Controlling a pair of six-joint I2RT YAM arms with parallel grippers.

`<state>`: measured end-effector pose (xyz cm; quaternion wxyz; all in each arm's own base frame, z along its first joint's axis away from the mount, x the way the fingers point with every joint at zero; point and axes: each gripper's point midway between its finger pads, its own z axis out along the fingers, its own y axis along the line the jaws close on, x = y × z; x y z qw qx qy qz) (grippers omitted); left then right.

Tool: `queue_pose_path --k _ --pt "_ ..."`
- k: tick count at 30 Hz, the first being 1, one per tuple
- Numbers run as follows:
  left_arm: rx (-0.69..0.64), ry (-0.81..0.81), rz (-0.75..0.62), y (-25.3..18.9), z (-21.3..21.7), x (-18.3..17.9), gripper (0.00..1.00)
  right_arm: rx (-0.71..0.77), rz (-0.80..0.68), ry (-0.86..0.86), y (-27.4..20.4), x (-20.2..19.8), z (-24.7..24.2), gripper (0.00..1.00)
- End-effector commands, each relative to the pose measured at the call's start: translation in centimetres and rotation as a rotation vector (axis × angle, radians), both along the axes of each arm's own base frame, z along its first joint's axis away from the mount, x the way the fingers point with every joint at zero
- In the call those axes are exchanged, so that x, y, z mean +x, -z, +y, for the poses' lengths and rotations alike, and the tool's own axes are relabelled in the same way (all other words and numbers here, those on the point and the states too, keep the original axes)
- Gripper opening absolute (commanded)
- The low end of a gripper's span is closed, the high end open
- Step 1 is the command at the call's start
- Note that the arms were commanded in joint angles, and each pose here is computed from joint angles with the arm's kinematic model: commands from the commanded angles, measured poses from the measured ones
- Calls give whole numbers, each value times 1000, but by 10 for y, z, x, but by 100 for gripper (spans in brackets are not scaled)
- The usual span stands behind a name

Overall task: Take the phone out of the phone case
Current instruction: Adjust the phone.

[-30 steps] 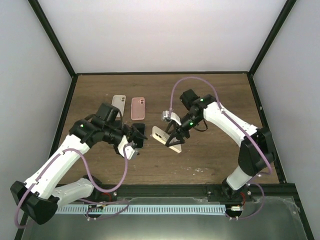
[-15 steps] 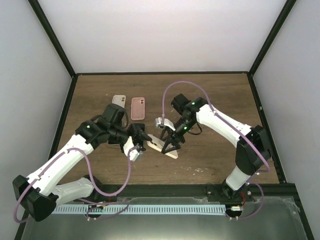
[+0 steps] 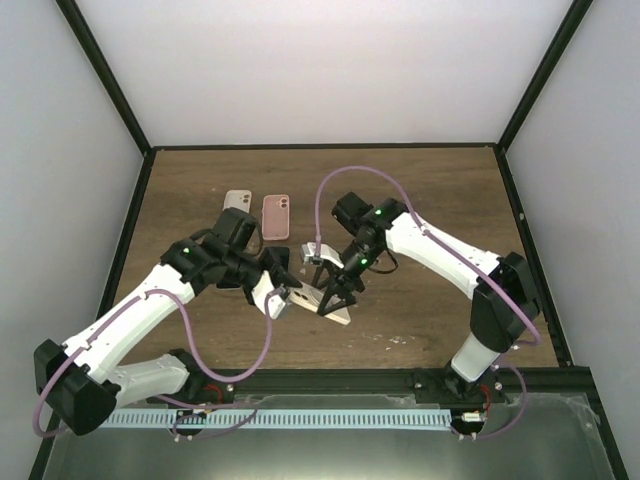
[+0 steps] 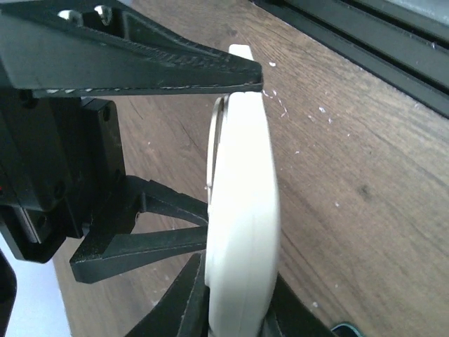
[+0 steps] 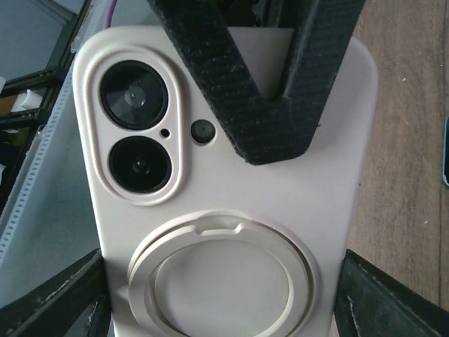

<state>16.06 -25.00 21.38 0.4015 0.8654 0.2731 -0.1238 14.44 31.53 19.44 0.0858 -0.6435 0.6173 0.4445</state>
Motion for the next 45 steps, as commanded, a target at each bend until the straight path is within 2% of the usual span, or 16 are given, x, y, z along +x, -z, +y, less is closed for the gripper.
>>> queue_pose_path --k 1,4,7,9,14,18,23,33,37,42,43,45 --pt "-15 3 61 -2 0 -10 9 89 -9 -32 -25 -8 8 47" --pt "-14 -15 96 -6 2 -14 0 83 -27 -21 -23 -8 6 56" --pt "-2 -36 118 -5 5 -15 0 79 -75 8 -23 -3 4 86" --pt "15 -58 132 -2 8 -14 0 72 -121 31 -22 0 0 94" --pt "5 -160 194 -9 14 4 0 49 -225 89 -16 2 -13 98" --pt "-20 -282 288 -18 18 29 0 25 -298 140 -4 7 -22 96" --pt "5 -359 445 -22 14 39 0 -7 -396 218 1 29 -23 85" --pt "14 -441 567 -22 12 44 0 -46 -503 333 0 66 -18 40" --pt "4 -493 640 -28 9 50 1 -35 -512 334 -4 70 -14 26" --pt "-21 -552 745 -42 3 61 9 -25 -525 329 -8 74 -12 6" --pt "-29 -572 759 -45 2 65 13 -24 -521 330 -9 75 -12 2" --pt "-57 -624 781 -53 1 77 24 -5 -506 337 -14 78 -12 1"
